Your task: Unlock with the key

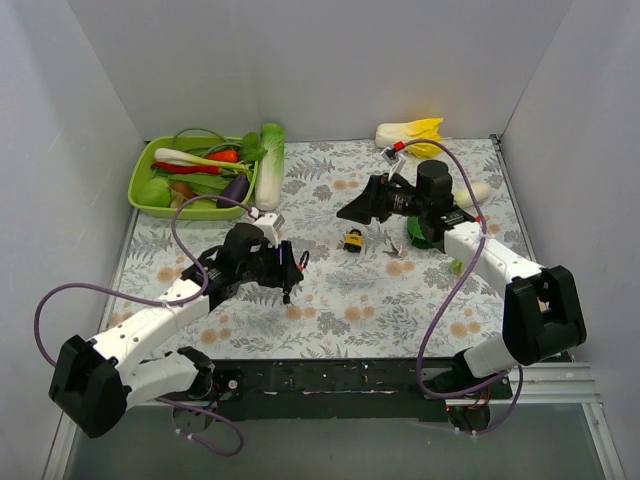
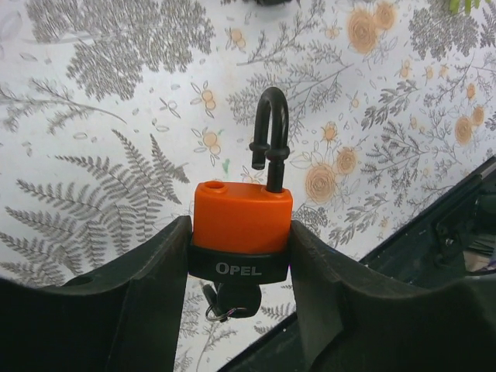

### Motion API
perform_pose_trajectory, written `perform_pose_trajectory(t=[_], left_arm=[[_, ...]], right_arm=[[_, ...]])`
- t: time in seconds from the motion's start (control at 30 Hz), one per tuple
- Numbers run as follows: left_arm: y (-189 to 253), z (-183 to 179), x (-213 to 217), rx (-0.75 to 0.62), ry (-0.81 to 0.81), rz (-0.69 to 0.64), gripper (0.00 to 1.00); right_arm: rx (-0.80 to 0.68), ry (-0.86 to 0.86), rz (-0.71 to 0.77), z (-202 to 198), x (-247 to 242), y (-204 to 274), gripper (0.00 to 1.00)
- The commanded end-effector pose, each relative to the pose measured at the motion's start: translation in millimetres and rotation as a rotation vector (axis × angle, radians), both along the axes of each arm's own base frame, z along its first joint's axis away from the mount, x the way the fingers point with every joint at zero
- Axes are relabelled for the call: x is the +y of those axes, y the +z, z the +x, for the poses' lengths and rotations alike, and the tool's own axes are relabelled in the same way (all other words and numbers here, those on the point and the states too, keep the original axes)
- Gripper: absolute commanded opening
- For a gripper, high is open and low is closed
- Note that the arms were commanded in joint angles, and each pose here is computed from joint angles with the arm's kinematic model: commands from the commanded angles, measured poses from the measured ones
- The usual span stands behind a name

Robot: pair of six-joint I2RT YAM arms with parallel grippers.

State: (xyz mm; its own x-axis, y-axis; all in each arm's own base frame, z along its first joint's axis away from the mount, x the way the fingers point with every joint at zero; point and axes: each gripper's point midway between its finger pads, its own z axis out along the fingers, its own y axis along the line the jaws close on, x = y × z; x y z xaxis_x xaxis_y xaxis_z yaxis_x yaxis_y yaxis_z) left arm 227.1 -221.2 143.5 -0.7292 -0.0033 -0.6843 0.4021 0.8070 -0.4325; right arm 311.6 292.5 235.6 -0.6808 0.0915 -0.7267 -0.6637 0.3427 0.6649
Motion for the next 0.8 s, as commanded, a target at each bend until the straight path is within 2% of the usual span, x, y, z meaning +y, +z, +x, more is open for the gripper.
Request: perform_pose_trajectory(t=[0.0,0.1,0.4,0.57,0.77], left_arm=[[-3.6,-11.3,-14.4,0.146,-0.012,-0.061,0.0],[-16.3,-11.6,-15.7,0.209,-0.019,-0.07,0.0],[-34.8,8.2,-9.8,0.285,-0.044,-0.132,0.0],[-64.3,18.7,7.0,0.355,-0.035,-0.072,0.0],[-79.3,37.7,13.3,0.349,-0.012,0.0,0.0]], right_arm=[[-0.092,-0.016,0.048,-2.9,-7.5,25.6,0.82],[-0.094,-0.014,0.049,-8.5,-9.7,23.4,0.82],[-0.093,-0.006,0.048,-17.4,-12.6,19.1,0.82],[-0.093,-0.015,0.023,-17.6,-16.0,13.4,0.82],[-0.086,-0.038,-0.003,-15.3,-22.0,6.8,0.83]])
